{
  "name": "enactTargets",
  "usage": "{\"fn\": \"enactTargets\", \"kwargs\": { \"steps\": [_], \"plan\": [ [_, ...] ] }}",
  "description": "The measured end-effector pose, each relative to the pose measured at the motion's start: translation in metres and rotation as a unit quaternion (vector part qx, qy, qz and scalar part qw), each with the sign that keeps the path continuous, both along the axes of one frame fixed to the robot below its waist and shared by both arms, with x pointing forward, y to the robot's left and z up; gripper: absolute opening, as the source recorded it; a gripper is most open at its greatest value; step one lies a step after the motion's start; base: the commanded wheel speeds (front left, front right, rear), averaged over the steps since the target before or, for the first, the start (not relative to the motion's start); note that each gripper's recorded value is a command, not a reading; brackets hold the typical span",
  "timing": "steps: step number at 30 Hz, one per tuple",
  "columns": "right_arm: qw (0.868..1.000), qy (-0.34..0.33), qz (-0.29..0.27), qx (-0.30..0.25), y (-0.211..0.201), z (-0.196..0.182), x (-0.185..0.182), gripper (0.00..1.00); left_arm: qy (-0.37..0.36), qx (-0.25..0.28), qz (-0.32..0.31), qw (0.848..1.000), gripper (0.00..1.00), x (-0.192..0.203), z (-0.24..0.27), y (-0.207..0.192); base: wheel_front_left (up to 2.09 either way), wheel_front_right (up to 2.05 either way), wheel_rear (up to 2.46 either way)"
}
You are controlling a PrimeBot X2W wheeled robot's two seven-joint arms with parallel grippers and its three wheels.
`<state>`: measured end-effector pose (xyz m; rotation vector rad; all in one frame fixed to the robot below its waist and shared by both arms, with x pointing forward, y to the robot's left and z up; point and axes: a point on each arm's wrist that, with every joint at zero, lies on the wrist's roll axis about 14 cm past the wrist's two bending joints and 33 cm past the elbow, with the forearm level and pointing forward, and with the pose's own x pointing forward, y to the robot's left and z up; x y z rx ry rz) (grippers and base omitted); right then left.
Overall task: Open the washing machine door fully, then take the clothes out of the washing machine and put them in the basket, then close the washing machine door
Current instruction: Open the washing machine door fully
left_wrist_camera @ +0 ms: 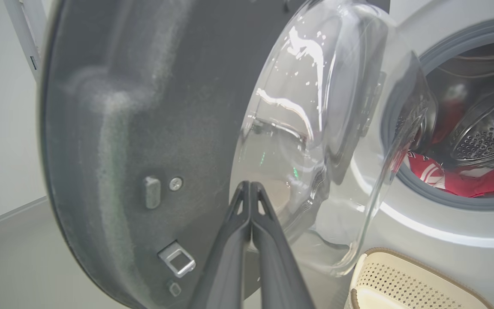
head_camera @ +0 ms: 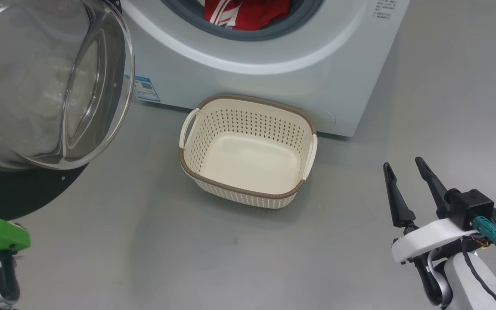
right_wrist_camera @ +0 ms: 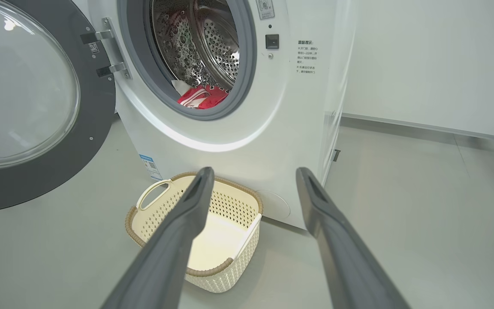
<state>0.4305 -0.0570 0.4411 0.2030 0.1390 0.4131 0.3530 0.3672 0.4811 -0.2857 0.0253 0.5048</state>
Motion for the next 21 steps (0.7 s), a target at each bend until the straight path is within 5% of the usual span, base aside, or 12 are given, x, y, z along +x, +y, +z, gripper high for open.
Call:
{"fn": "enactTargets", "kwargs": {
  "steps": [21],
  "plan": [
    [0.997,-0.061,-0.055,0.014,-0.032,0.054,-0.027,1.00,-0.067,-0.022,-0.191,0.979,0.00,0.006,0.023,-0.133,0.00,0.00,0.00]
  ]
}}
